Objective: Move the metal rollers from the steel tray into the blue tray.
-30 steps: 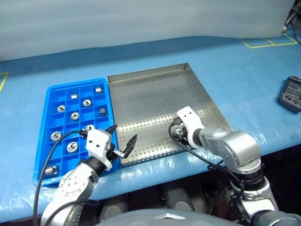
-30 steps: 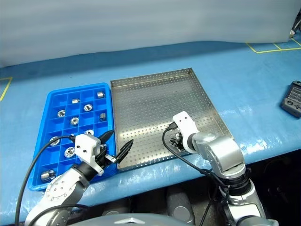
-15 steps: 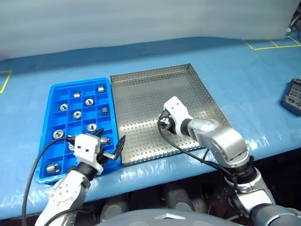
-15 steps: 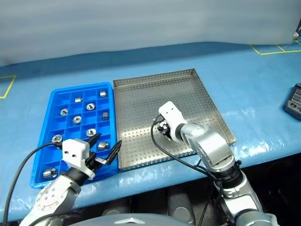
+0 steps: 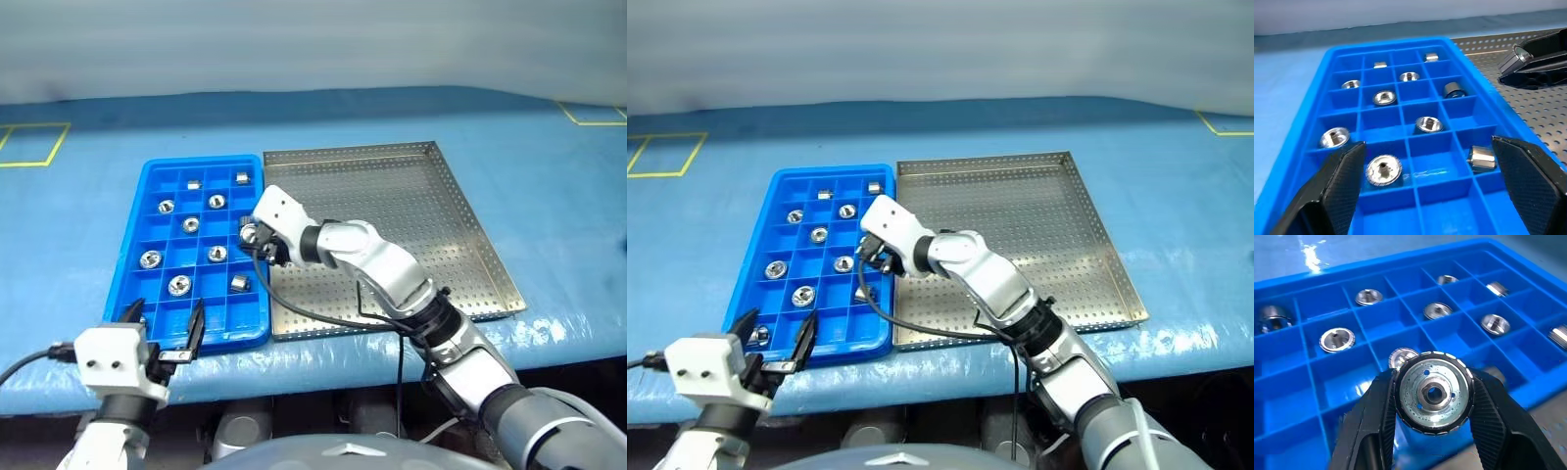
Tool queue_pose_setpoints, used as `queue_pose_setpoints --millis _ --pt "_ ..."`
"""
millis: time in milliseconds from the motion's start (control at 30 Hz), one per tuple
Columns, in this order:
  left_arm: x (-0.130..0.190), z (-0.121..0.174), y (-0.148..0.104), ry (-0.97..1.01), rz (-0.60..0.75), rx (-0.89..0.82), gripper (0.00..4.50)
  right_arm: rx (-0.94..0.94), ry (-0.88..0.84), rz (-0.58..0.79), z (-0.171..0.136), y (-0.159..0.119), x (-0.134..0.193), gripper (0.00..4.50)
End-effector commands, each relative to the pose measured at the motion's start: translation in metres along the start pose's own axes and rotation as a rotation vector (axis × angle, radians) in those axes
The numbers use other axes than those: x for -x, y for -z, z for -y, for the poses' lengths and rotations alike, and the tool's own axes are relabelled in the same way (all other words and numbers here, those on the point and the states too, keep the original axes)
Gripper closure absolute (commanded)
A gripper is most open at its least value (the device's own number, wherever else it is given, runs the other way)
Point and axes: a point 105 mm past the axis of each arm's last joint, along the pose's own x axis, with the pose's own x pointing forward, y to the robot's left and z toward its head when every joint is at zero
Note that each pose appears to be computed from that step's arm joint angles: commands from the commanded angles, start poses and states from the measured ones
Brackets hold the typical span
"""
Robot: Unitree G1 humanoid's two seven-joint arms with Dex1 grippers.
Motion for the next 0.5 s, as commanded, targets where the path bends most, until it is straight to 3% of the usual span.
queue_pose_setpoints --millis 33,500 --pt "0.012 0.001 -0.014 -0.042 0.061 -0.001 0.0 0.049 -0.08 0.054 -0.016 -0.015 -0.008 2.79" --pt "0.022 0.007 -0.004 -0.069 0.036 0.038 0.0 -0.019 -0.32 -0.097 -0.071 0.032 -0.009 2.79"
